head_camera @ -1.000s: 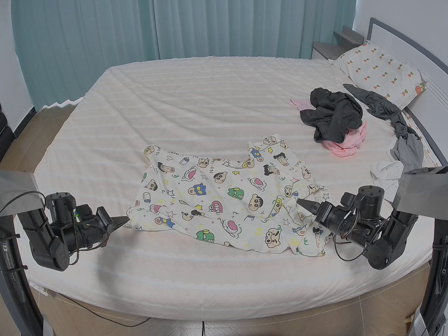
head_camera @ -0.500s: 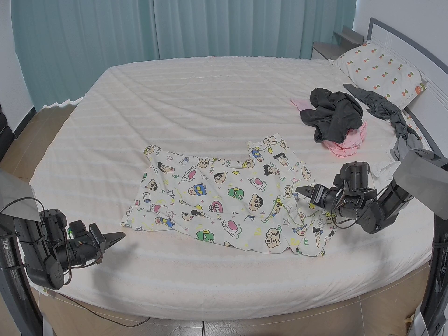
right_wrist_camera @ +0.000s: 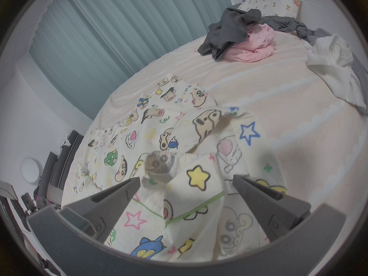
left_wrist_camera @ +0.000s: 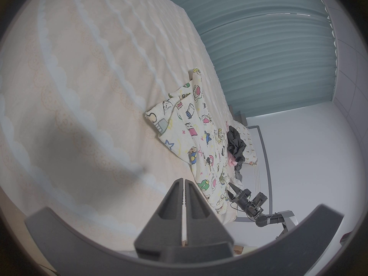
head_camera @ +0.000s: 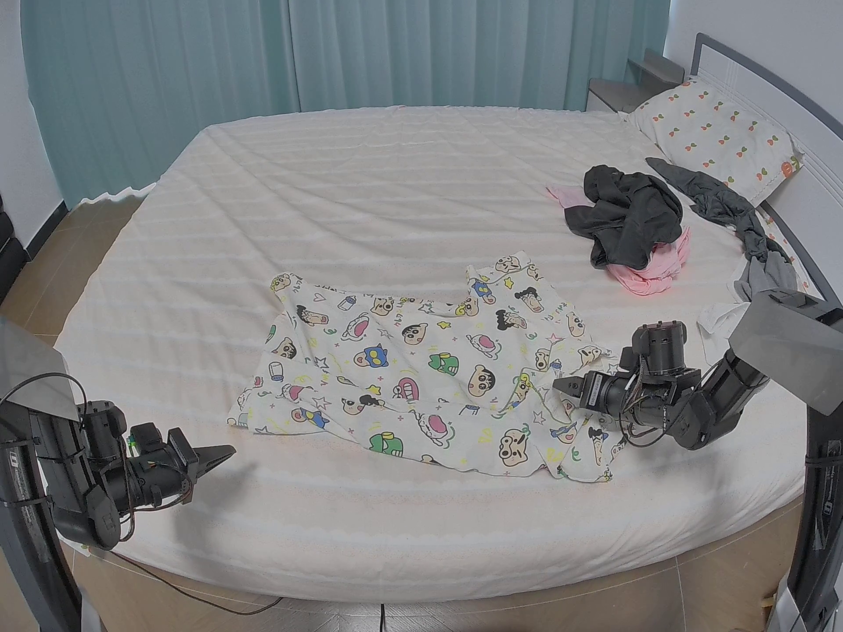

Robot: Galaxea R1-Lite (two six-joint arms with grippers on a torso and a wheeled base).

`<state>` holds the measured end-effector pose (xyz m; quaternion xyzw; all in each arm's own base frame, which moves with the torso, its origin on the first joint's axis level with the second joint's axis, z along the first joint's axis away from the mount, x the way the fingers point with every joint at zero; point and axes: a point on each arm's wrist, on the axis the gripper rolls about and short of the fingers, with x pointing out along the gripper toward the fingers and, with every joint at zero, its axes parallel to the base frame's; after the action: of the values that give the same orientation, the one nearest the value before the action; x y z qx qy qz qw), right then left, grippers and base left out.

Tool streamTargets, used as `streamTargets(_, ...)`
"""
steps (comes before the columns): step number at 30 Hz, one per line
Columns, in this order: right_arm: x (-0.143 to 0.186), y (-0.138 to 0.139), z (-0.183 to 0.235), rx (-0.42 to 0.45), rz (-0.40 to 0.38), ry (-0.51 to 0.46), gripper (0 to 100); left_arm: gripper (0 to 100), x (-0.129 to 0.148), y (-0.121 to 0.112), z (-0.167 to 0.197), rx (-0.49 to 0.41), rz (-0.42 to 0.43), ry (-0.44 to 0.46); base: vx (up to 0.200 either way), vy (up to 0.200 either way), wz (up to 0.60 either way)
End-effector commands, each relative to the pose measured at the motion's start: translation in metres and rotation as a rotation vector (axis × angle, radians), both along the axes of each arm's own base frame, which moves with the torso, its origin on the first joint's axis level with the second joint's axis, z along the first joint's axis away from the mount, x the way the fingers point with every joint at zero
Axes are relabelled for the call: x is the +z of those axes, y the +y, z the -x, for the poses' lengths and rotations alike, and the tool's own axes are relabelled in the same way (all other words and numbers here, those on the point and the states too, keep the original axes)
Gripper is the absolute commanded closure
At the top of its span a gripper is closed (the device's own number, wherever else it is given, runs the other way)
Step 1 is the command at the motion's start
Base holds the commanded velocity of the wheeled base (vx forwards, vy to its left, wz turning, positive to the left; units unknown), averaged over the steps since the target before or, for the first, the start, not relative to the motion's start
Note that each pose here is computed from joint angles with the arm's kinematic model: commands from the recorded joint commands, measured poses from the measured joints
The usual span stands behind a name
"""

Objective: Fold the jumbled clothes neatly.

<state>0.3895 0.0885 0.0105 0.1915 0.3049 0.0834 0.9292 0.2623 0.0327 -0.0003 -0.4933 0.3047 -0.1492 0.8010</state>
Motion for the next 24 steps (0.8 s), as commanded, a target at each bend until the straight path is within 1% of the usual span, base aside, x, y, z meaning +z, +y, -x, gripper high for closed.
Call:
streamTargets(1,-0.009,0.016,0.004,0.052,0.024,0.013,0,100,-0.002,0.0,-0.001,0.0,0.001,0.003,0.0,0.0,0.0)
streamTargets(2,-0.01,0.017,0.003,0.054,0.027,0.012,100,100,-0.001,0.0,-0.001,0.0,0.0,0.002,0.0,0.0,0.0)
streamTargets(5,-0.011,0.017,0.0,0.055,0.03,0.01,100,100,-0.002,0.0,-0.002,0.002,0.0,0.002,0.0,0.0,0.0)
streamTargets(8,-0.005,0.014,0.001,0.045,0.028,-0.004,100,100,-0.002,0.0,-0.002,-0.001,-0.001,0.001,0.0,0.0,0.0)
streamTargets(14,0.018,0.008,0.001,0.028,0.007,-0.074,100,100,-0.002,0.0,-0.002,-0.001,-0.003,0.0,0.0,0.0,0.0)
streamTargets(15,0.021,0.007,0.002,0.028,0.004,-0.087,100,100,-0.002,0.0,-0.002,-0.003,-0.006,-0.002,0.0,0.0,0.0)
streamTargets(18,0.035,0.005,0.002,0.025,-0.016,-0.174,100,100,-0.005,0.0,-0.002,-0.01,-0.024,-0.006,0.0,0.0,0.0)
streamTargets(19,0.035,0.005,0.002,0.025,-0.016,-0.174,100,100,-0.005,0.0,-0.002,-0.01,-0.024,-0.006,0.0,0.0,0.0)
streamTargets(20,0.039,0.005,0.002,0.03,-0.026,-0.215,100,100,-0.005,0.0,-0.002,-0.014,-0.032,-0.011,0.0,0.0,0.0)
streamTargets(21,0.041,0.005,0.001,0.031,-0.03,-0.234,100,100,-0.006,0.0,-0.002,-0.016,-0.033,-0.01,0.0,0.0,0.0)
streamTargets(22,0.041,0.005,0.001,0.031,-0.03,-0.234,100,100,-0.006,0.0,-0.002,-0.016,-0.033,-0.01,0.0,0.0,0.0)
streamTargets(23,0.043,0.003,0.0,0.036,-0.036,-0.26,100,100,-0.006,0.0,-0.002,-0.016,-0.033,-0.008,0.0,0.0,0.0)
streamTargets(24,0.043,0.002,-0.002,0.054,-0.041,-0.268,100,100,-0.006,0.0,-0.002,-0.016,-0.033,-0.01,0.0,0.0,0.0)
